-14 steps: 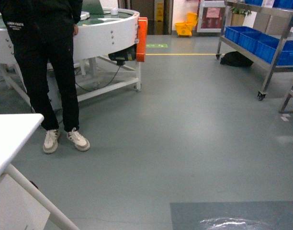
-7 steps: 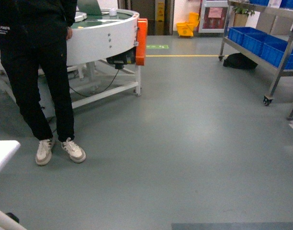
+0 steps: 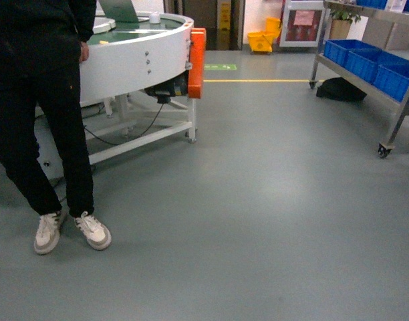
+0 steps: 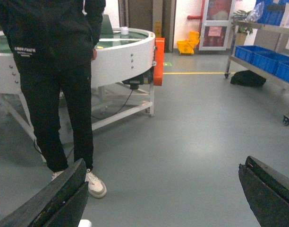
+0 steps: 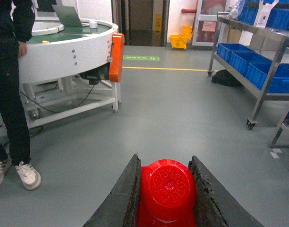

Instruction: Pick red block from blue box to shelf

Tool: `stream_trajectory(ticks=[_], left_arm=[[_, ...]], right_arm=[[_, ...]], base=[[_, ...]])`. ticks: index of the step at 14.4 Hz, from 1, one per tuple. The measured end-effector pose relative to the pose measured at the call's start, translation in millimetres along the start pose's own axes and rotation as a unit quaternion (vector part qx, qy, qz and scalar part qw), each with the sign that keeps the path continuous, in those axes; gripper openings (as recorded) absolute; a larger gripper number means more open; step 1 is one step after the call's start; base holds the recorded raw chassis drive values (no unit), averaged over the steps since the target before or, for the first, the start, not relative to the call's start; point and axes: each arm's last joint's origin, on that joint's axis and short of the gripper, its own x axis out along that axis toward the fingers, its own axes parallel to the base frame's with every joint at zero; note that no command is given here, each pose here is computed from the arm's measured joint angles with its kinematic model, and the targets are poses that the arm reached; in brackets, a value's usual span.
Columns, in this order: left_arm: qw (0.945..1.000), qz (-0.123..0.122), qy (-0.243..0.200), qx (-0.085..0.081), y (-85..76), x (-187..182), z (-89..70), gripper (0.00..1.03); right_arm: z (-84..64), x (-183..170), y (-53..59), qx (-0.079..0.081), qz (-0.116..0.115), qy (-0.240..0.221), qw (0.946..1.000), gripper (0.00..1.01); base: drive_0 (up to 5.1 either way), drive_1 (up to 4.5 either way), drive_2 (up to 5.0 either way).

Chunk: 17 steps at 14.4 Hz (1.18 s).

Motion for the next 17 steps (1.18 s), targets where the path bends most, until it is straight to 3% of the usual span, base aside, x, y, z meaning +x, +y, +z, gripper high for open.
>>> stream_trajectory(ticks=[17], left_arm=[[1.0000,0.001,0.000,0.000,0.1,0.0,-0.1,0.98]], right_arm=[[-0.4,0.1,0.0,0.001,0.000,0.002,1.0000,0.23]], base=[[-0.2,4.00,-4.3]])
